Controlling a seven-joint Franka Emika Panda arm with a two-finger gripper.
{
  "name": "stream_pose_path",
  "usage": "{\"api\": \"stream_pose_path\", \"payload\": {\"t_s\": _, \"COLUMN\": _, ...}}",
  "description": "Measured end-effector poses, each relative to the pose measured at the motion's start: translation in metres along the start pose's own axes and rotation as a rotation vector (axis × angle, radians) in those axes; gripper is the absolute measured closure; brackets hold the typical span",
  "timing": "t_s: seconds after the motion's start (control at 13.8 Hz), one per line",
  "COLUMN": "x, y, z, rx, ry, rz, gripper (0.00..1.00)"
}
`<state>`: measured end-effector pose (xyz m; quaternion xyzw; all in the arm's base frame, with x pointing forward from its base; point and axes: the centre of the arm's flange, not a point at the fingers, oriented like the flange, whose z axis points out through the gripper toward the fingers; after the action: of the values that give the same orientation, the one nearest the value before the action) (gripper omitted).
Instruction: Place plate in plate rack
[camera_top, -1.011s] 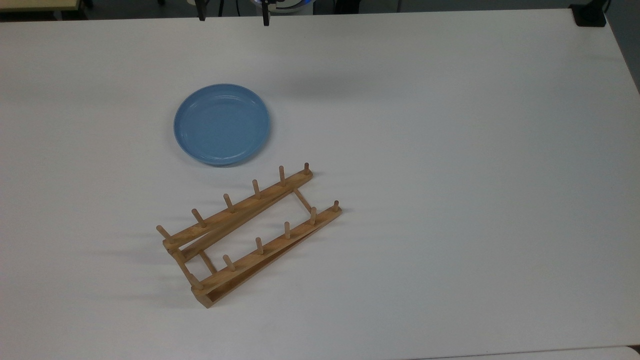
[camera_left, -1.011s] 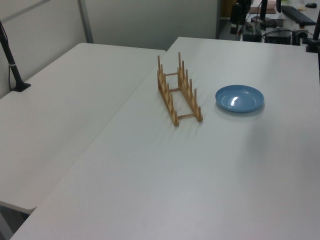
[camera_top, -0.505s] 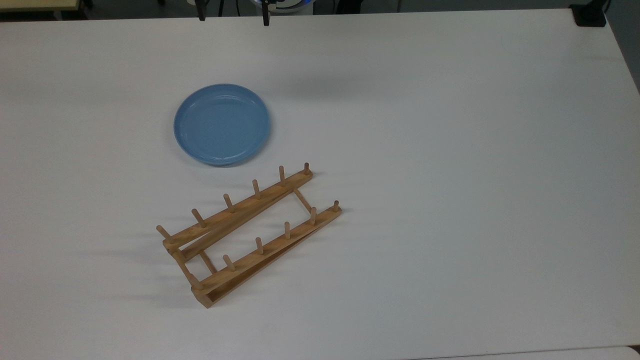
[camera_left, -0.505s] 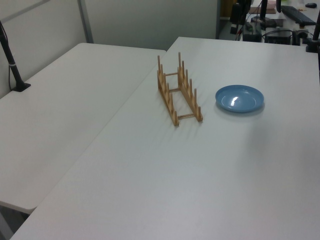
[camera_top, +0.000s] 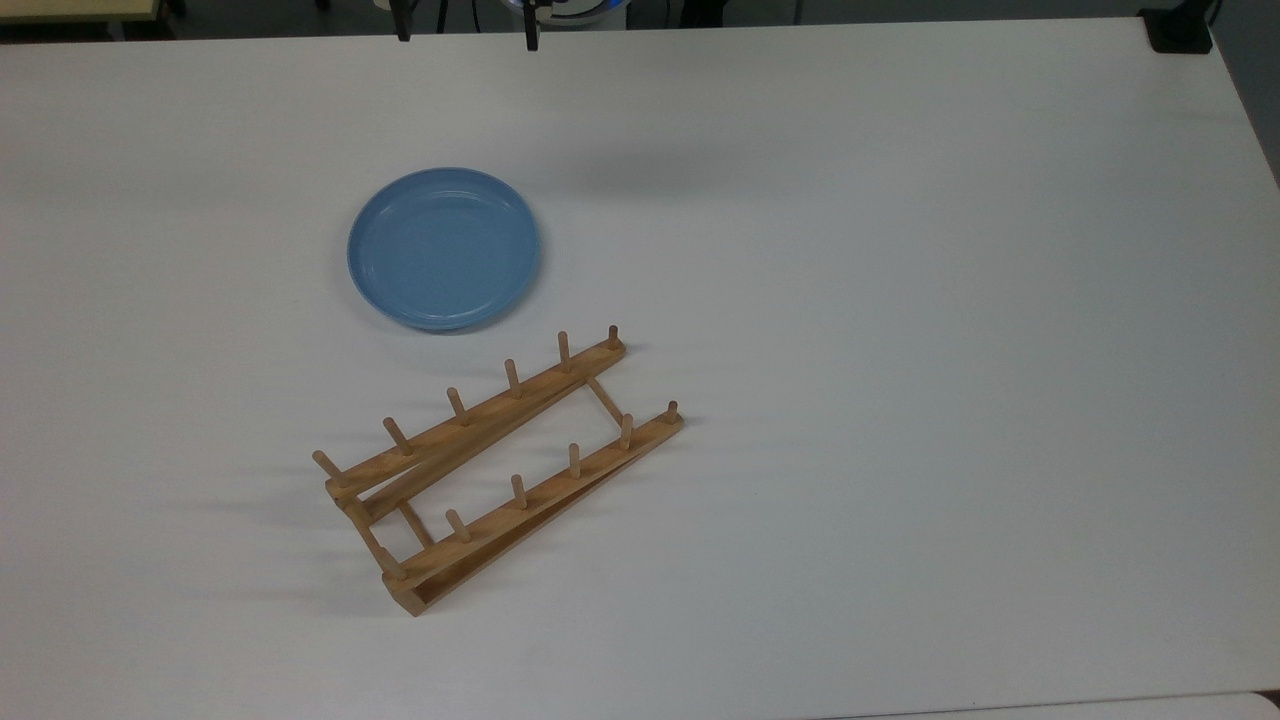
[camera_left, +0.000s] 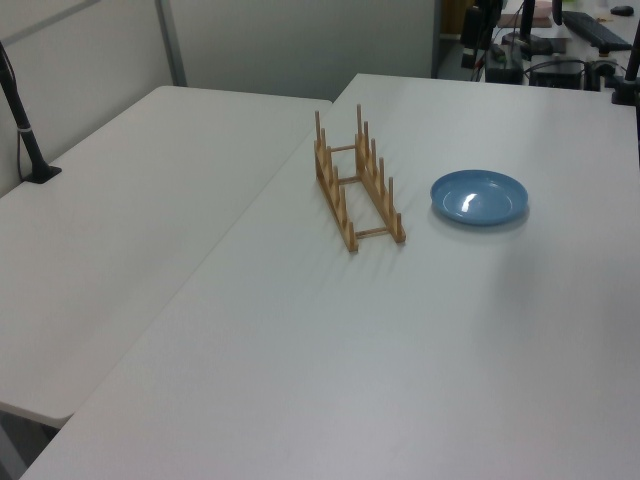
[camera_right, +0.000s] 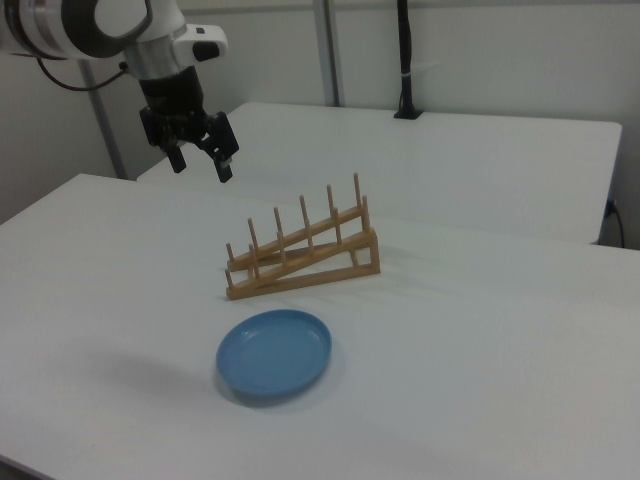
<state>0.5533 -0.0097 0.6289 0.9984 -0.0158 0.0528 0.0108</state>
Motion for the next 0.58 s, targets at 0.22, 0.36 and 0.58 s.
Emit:
{"api": "stream_pose_path", "payload": {"t_s": 0.22, "x": -0.011, "y": 0.004, "z": 0.008, "rx": 0.007, "ry": -0.094, "rz": -0.183, "gripper": 0.0}}
{"api": "stream_pose_path", "payload": {"t_s": 0.36, "x": -0.016, "y": 0.019, "z": 0.014, "rx": 0.015, "ry": -0.146, "rz": -0.253, "gripper": 0.0}}
{"api": "stream_pose_path", "payload": {"t_s": 0.58, "x": -0.016, "y": 0.075, "z": 0.044, "rx": 0.009, "ry": -0.173, "rz": -0.228, "gripper": 0.0}}
